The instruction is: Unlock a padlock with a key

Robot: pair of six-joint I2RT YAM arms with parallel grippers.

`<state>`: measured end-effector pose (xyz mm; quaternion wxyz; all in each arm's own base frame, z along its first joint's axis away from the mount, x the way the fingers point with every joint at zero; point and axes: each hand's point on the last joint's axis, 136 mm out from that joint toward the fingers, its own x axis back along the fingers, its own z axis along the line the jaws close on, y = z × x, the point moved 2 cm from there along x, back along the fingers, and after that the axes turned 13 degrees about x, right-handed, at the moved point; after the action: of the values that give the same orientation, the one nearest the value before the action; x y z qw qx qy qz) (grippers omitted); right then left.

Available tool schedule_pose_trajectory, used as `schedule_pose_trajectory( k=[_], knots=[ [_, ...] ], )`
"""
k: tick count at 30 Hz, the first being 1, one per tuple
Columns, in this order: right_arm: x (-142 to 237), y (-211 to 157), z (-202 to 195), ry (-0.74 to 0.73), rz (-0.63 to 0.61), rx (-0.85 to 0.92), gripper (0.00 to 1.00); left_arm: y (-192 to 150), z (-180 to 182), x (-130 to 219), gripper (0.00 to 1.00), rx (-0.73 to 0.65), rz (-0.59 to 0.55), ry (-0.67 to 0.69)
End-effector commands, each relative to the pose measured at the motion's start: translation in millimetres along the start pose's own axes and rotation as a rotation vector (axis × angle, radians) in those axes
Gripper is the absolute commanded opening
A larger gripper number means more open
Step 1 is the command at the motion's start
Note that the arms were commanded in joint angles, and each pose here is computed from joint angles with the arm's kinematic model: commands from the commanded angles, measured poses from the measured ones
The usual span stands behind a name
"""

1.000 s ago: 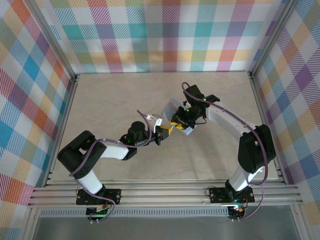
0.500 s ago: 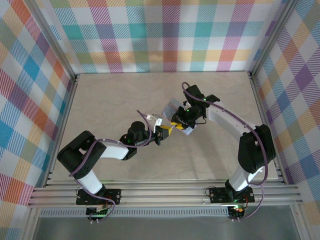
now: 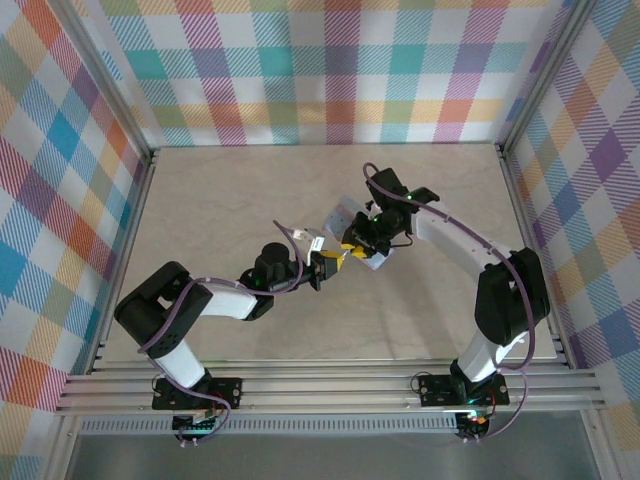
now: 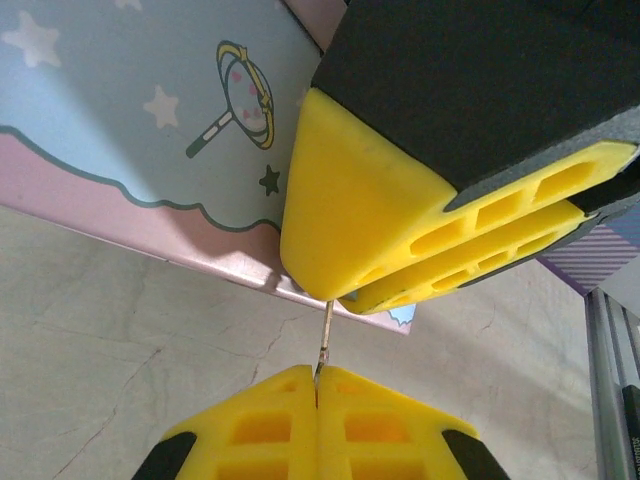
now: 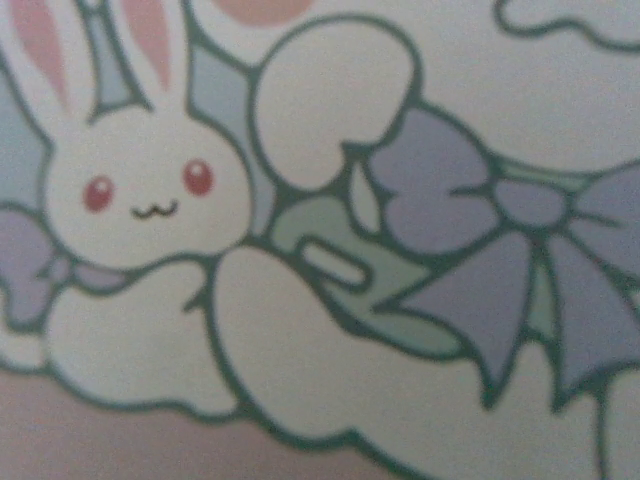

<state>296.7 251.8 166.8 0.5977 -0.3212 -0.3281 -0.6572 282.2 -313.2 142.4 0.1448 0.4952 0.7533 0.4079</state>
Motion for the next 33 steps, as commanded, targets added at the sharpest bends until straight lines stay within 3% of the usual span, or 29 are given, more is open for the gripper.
schedule_pose_trajectory(
  k=[1,33],
  knots=[
    [3,1,14,0.034,0.012,0.040,0.00,22,-19,6,0.00,-0.049,-0.082,-0.066],
    [0,-7,16,0.052,0.078,0.045,0.00,40,-4,8,0.00,-0.021,-0.138,-0.021]
  ],
)
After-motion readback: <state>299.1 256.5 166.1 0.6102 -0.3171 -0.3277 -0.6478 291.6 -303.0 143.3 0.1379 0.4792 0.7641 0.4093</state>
